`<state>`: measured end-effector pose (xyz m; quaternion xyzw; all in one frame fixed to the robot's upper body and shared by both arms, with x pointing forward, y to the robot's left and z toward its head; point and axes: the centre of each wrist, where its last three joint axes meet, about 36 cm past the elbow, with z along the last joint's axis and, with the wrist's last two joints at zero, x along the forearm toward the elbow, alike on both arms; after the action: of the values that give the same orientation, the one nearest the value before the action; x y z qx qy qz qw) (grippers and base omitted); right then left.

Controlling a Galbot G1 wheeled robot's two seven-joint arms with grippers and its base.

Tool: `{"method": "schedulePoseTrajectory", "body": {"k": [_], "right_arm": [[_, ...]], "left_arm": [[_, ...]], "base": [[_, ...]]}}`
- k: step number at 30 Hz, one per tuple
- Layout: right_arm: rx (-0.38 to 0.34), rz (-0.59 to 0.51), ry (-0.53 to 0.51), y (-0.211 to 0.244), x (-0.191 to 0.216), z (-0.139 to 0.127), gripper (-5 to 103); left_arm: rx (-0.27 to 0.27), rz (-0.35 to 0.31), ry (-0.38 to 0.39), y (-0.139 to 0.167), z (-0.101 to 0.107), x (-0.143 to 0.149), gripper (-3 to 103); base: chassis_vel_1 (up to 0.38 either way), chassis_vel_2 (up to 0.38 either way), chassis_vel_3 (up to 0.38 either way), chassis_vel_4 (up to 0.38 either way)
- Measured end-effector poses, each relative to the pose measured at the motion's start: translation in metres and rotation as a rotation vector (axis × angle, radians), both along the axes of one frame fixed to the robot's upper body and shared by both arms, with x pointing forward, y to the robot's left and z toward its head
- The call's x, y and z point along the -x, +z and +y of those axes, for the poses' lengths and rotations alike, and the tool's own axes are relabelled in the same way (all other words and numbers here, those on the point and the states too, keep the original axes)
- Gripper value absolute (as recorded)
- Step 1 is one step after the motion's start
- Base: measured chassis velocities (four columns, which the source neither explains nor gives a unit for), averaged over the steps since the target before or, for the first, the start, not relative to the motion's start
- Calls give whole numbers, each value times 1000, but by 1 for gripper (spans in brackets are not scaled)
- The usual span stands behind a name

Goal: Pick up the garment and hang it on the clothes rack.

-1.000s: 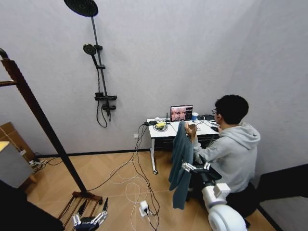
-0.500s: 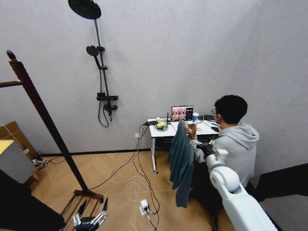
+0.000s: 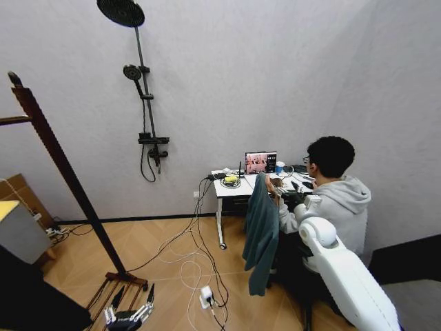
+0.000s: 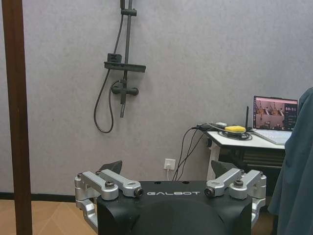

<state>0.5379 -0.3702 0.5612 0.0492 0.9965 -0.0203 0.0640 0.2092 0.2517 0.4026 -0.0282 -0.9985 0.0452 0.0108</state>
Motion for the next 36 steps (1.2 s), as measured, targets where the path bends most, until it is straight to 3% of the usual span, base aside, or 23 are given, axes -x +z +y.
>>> {"method": "schedulePoseTrajectory", "body": {"k": [5, 8, 16, 36], "right_arm": [[-6, 11, 18, -4, -4, 2, 53], [-12, 16, 34, -7, -6, 4, 37], [-13, 15, 45, -7, -8, 4, 11], [4, -8, 88, -2, 2, 20, 9]], "left_arm": [[0, 0, 0, 0, 0, 0, 100], [0, 0, 0, 0, 0, 0, 100], [0, 0, 0, 0, 0, 0, 100], [0, 0, 0, 0, 0, 0, 100]], "base": [[0, 0, 0, 0], [0, 0, 0, 0], [0, 0, 0, 0], [9, 9, 11, 7]]}}
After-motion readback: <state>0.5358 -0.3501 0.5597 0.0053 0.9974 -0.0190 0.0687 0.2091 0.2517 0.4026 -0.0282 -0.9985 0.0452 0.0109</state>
